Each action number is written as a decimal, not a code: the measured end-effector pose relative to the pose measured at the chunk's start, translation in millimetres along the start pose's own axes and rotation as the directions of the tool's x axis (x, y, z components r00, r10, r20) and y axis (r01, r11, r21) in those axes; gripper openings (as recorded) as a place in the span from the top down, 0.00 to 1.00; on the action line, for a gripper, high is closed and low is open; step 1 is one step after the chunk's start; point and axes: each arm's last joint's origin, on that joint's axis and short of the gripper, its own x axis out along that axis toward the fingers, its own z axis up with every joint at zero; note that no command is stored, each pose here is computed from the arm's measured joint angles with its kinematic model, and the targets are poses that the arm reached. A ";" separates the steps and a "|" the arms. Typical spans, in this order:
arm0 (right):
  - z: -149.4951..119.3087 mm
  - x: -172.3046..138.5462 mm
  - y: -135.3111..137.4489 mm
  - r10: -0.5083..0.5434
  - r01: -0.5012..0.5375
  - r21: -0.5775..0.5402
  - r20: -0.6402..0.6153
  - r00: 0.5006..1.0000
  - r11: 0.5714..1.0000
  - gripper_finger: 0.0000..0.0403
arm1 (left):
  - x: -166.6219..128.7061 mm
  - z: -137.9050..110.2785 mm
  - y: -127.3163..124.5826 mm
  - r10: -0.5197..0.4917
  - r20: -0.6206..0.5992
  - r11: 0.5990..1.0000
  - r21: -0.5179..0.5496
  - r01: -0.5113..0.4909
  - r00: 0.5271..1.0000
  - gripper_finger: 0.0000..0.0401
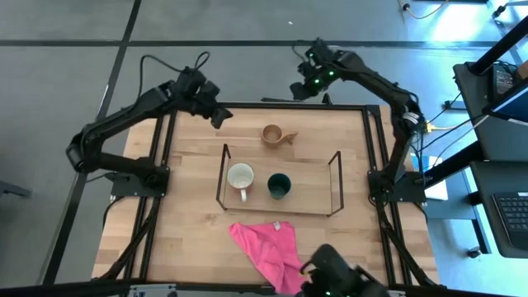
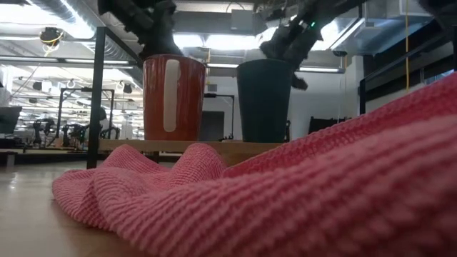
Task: Stack small to large cups/mugs on shelf
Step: Move wooden mug from the bottom to the top
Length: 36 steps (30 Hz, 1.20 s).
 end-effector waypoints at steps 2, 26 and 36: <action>0.9 17.6 -4.6 0.007 -0.007 -0.003 -0.048 0.999 1.000 0.88 | -2.7 -7.3 4.5 0.017 0.003 0.999 -0.031 -0.016 1.000 0.78; -23.9 115.0 -12.0 -0.185 0.140 -0.145 -0.368 0.911 0.980 0.88 | -0.8 -40.3 27.5 0.086 -0.045 0.989 -0.120 -0.091 0.995 0.78; -26.9 131.2 -20.5 -0.202 0.170 -0.112 -0.407 0.891 0.979 0.88 | -0.8 -40.3 27.5 0.085 -0.045 0.990 -0.110 -0.089 0.995 0.78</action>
